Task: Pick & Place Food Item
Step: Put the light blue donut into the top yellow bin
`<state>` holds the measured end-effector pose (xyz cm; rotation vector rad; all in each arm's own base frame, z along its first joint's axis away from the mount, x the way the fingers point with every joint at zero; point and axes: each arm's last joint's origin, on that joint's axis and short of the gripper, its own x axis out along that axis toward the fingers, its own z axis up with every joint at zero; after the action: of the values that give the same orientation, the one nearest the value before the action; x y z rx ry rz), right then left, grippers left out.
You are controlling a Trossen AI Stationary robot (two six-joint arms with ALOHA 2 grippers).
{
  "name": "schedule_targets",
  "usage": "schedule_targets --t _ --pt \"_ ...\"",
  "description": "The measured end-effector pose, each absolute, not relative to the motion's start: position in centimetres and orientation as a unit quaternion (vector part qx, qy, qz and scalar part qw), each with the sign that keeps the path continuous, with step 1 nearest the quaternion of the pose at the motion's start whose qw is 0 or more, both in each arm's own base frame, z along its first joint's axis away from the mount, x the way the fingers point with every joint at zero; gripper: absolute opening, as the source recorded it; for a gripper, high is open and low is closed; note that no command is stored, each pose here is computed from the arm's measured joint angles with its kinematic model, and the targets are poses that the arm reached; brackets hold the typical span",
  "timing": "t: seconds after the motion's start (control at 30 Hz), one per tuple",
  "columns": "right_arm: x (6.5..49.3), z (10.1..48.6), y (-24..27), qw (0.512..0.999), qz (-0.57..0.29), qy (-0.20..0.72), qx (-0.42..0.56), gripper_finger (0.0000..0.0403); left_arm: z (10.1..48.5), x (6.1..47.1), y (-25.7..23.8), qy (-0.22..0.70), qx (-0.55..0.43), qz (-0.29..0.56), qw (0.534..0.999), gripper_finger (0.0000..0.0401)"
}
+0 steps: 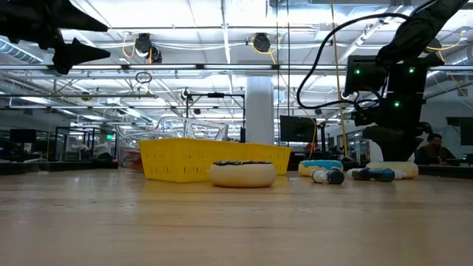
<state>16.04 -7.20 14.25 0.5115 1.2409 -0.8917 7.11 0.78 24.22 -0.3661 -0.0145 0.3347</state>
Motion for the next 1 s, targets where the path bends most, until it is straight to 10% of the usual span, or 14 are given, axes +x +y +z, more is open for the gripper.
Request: schedule_targets --t 0.53,1.0 --pt "16.6 19.7 -7.0 0.842 -0.358 0.347 0.206 0.0020 24.0 7.5 0.8 -0.006 -0.193 0.166 0.967 0.0308" --pt "23.3 23.6 -4.2 0.991 -0.101 0.083 0.040 0.0023 18.6 12.6 0.5 -0.008 -0.269 0.145 0.952 0.0308"
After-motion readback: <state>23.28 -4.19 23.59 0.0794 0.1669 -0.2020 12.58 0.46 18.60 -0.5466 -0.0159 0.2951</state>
